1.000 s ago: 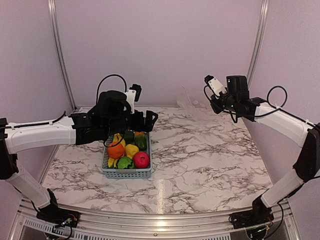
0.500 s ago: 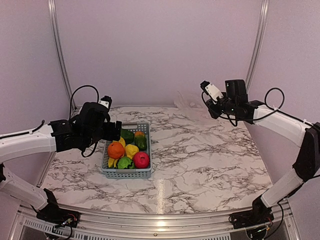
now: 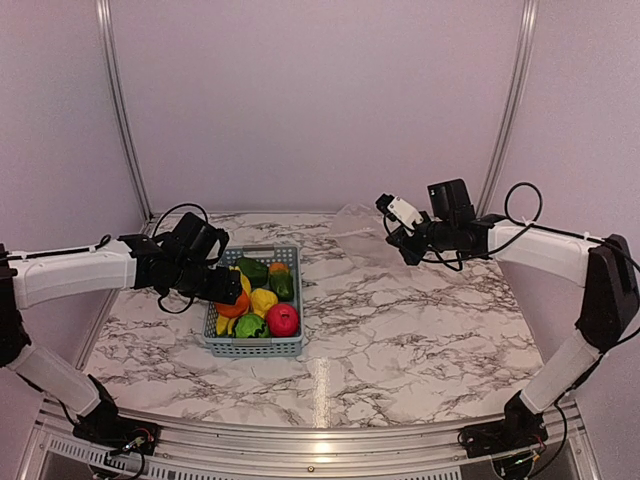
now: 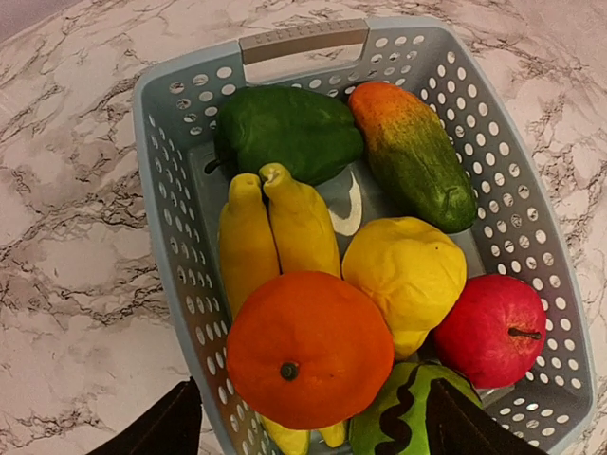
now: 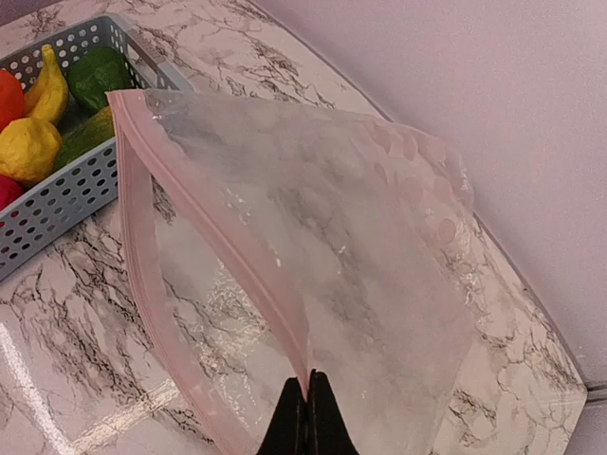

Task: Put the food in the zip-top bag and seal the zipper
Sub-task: Pick up the fake fruit from the bin.

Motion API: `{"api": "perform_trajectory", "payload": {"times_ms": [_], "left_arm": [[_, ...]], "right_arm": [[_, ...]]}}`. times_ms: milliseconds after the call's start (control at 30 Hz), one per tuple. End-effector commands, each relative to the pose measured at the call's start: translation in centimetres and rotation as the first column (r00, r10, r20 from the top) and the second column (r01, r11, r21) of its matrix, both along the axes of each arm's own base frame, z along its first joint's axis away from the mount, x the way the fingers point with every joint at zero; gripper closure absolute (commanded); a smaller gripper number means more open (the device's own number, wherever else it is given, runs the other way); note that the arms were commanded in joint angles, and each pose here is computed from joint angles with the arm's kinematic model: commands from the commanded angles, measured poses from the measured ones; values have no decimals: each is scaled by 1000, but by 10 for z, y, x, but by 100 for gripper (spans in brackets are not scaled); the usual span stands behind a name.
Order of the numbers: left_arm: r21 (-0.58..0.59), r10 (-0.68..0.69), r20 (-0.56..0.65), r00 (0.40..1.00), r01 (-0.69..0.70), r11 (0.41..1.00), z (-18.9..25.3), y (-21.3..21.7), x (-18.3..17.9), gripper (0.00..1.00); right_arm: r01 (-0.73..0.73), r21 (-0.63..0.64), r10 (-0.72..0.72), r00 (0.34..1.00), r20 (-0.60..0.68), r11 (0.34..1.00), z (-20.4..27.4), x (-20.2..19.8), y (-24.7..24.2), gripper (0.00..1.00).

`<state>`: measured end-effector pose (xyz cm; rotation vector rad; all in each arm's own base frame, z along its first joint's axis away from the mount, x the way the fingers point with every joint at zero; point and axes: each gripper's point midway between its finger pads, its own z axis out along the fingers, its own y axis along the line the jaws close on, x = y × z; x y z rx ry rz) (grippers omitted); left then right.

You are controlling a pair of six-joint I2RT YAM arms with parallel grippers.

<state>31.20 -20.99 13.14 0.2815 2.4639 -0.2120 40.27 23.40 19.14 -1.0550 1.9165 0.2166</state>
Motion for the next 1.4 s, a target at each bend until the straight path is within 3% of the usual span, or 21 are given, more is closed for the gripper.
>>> {"api": "perform_trajectory", "payload": {"times_ms": [0,200,533,733,1067,1167,1367], "left_arm": [[2,16,-88,996,-15,1000,-14,3,-3,15],[52,-6,-122,993,13,999,-30,1,-1,8],[93,-11,-119,993,22,995,-41,-3,11,16],[111,20,-19,1000,-17,994,-17,4,18,15],[130,-34,-187,982,59,990,-59,-7,5,16],[116,-47,-211,976,73,991,-64,-12,2,20],[100,-49,-164,985,66,993,-42,-17,7,35]], "right_arm": [[-40,2,40,999,-25,999,-5,-7,7,100],[-43,1,43,999,-27,999,-5,-7,7,100],[-47,-2,47,998,-46,999,-11,-7,8,100],[-47,-7,47,998,-53,999,-15,-7,8,100],[-48,-11,47,997,-57,999,-16,-6,8,100],[-42,-12,42,998,-56,999,-16,-6,8,100],[-36,-9,35,998,-55,999,-14,-5,7,100]]}}
